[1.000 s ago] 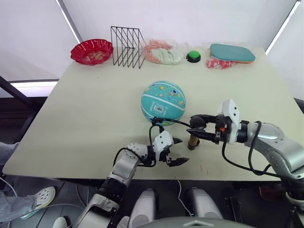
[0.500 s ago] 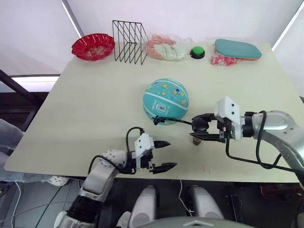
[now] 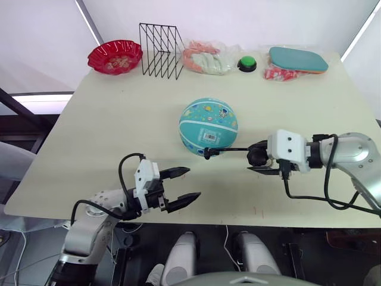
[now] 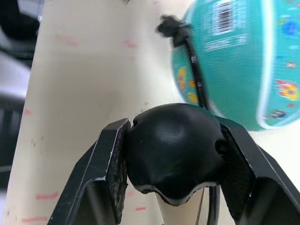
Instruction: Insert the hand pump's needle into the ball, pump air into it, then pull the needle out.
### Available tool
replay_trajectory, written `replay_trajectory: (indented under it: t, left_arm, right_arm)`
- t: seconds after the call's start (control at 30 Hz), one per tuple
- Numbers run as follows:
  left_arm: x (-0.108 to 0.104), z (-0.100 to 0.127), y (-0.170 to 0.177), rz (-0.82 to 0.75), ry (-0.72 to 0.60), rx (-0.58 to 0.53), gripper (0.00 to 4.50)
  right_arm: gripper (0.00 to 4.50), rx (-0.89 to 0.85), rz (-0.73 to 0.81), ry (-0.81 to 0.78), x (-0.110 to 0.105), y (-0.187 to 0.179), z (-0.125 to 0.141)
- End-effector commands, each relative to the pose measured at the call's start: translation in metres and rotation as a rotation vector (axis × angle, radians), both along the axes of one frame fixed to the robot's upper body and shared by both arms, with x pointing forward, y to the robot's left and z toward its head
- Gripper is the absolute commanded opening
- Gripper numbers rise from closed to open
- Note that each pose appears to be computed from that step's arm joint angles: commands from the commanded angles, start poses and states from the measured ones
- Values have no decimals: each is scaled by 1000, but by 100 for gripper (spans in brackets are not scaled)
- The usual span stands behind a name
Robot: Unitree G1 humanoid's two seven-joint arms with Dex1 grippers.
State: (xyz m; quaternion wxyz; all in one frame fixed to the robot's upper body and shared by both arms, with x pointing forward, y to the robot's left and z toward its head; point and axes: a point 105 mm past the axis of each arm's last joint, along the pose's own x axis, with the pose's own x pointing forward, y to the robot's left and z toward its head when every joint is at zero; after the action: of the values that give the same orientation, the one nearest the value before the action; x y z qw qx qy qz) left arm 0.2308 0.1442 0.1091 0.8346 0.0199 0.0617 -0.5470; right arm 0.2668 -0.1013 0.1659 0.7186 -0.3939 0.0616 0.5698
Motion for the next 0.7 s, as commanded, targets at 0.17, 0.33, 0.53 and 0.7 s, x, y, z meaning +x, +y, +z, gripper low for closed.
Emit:
replay_trajectory:
  t: [0.17,0.33,0.53,0.7]
  left_arm:
    - [-7,21,9,-1,-43,-24,427]
    - [-7,19,11,13,-35,-14,427]
    - [-5,15,21,43,-30,-5,427]
    - [-5,12,28,65,-42,7,427]
  right_arm:
    - [203,-191,151,-154,-3,13,-28]
    - [203,-286,172,-172,3,6,-57]
    - [203,-364,79,-185,30,-2,-82]
    - [203,-392,76,-117,30,-4,-102]
